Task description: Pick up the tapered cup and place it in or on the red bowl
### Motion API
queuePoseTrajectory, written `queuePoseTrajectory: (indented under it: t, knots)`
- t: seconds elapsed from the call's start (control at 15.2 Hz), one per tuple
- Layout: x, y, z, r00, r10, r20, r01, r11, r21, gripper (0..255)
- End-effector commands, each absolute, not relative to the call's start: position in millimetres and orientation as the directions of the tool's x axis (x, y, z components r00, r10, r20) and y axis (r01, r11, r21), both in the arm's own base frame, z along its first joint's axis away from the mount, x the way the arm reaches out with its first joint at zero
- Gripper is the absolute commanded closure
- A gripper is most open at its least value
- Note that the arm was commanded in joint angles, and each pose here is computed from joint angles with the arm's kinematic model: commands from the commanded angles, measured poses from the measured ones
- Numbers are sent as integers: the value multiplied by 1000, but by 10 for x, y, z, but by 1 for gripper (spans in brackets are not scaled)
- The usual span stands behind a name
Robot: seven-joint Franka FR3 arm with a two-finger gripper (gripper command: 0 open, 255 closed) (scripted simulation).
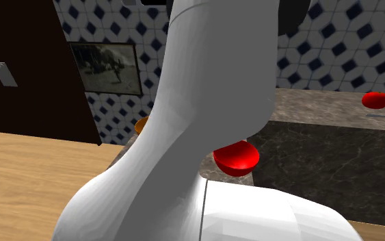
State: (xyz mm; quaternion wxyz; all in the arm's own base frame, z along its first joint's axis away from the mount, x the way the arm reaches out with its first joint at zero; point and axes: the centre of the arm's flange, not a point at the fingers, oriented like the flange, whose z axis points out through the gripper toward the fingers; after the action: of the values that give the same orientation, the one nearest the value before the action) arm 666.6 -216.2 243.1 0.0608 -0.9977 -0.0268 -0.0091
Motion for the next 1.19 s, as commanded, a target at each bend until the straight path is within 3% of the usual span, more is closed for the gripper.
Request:
queuePoseTrajectory:
  t: [0.0,0.59,0.66,1.12]
  knots:
    - [6672,-2161,2326,998,52,22,55,-991,-121,0]
    - [6673,-2151,2244,998,52,21,55,-991,-121,0]
    - [6673,-2151,2244,998,52,21,55,-991,-121,255]
    - [6674,-2152,2245,998,52,21,55,-991,-121,255]
